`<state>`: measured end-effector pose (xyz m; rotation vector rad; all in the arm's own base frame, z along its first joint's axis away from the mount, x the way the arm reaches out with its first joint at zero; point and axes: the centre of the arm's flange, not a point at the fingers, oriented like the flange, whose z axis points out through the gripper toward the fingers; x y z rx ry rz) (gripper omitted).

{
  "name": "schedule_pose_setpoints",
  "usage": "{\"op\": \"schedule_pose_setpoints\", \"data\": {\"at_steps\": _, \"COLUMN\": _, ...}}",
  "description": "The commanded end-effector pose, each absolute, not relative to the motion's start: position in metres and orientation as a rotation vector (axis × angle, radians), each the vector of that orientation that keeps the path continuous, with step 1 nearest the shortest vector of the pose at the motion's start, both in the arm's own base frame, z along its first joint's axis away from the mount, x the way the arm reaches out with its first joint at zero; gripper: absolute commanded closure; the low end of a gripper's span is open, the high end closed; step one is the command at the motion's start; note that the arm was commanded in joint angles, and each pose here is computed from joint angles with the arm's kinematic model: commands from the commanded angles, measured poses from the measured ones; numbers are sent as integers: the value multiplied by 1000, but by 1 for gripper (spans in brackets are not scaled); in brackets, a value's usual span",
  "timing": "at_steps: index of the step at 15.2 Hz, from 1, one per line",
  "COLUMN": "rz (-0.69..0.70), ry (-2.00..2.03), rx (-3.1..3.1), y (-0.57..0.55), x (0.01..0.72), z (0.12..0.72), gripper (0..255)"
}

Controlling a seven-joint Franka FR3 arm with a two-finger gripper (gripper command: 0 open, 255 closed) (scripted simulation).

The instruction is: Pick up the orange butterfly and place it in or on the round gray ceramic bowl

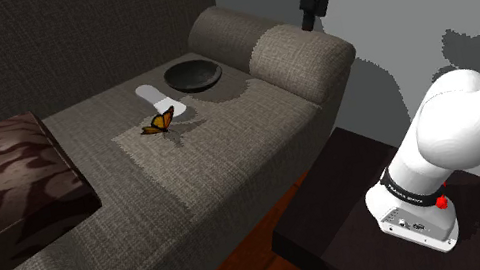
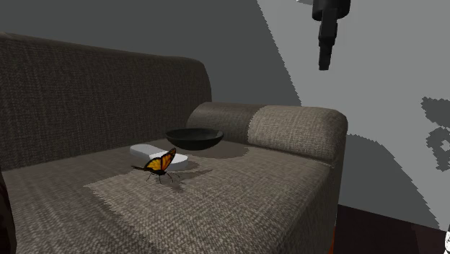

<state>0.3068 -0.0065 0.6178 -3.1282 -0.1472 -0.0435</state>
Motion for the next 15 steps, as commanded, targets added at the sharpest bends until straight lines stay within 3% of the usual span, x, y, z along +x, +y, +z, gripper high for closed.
{"op": "schedule_pose_setpoints", "data": {"at_steps": 1, "rz": -44, "ry": -147, "rx": -3128, "y": -6, "x": 307, "z": 618, "gripper": 0}}
{"op": "schedule_pose_setpoints", "data": {"at_steps": 15, "rz": -319, "ry": -286, "rx": -3045, "y": 102, "x": 379, "z": 514, "gripper": 0}}
